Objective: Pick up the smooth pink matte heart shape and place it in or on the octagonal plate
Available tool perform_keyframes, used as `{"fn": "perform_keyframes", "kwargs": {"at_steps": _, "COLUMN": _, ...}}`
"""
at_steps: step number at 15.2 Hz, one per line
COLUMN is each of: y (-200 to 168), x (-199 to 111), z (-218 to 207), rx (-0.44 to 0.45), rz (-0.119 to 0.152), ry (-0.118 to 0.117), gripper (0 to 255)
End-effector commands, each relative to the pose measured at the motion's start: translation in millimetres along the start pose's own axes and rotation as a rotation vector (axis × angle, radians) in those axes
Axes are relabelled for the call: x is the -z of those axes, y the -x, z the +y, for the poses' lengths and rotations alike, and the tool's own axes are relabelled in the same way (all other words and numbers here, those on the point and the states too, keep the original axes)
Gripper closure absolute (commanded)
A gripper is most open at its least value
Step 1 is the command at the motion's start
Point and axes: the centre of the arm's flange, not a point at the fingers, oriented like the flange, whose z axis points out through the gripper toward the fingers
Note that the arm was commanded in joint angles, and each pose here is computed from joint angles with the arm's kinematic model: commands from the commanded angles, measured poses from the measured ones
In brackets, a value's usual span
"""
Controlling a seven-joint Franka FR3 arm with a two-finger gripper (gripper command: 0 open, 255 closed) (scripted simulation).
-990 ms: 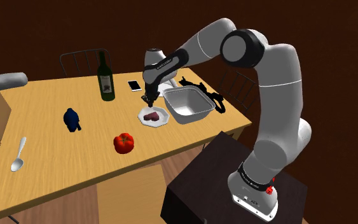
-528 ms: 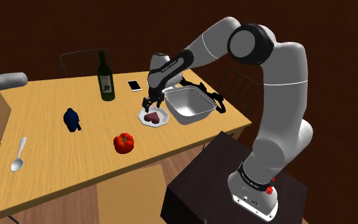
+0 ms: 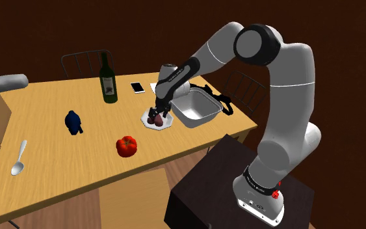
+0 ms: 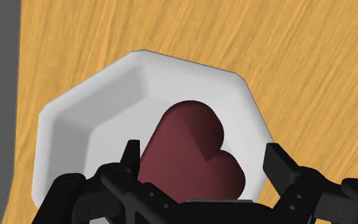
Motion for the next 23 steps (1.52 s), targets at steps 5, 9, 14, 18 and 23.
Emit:
{"fn": "perform_keyframes", "kwargs": {"at_steps": 5, "y": 0, "x": -16, "z": 3, "rx": -0.006, "rz": -0.005, "ry": 0.001, "gripper": 0}}
{"fn": "perform_keyframes", "kwargs": {"at_steps": 9, "y": 0, "x": -16, "z": 3, "rx": -0.006, "rz": -0.005, "ry": 0.001, "gripper": 0}}
{"fn": "perform_keyframes", "kwargs": {"at_steps": 14, "y": 0, "x": -16, "z": 3, "rx": -0.006, "rz": -0.005, "ry": 0.001, "gripper": 255}}
{"fn": "perform_keyframes", "kwargs": {"at_steps": 18, "y": 0, "x": -16, "z": 3, "rx": -0.006, "rz": -0.005, "ry": 0.001, "gripper": 255}}
{"fn": "perform_keyframes", "kwargs": {"at_steps": 23, "y": 0, "x": 5, "z": 1, "rx": -0.006, "rz": -0.005, "ry": 0.001, "gripper": 255}}
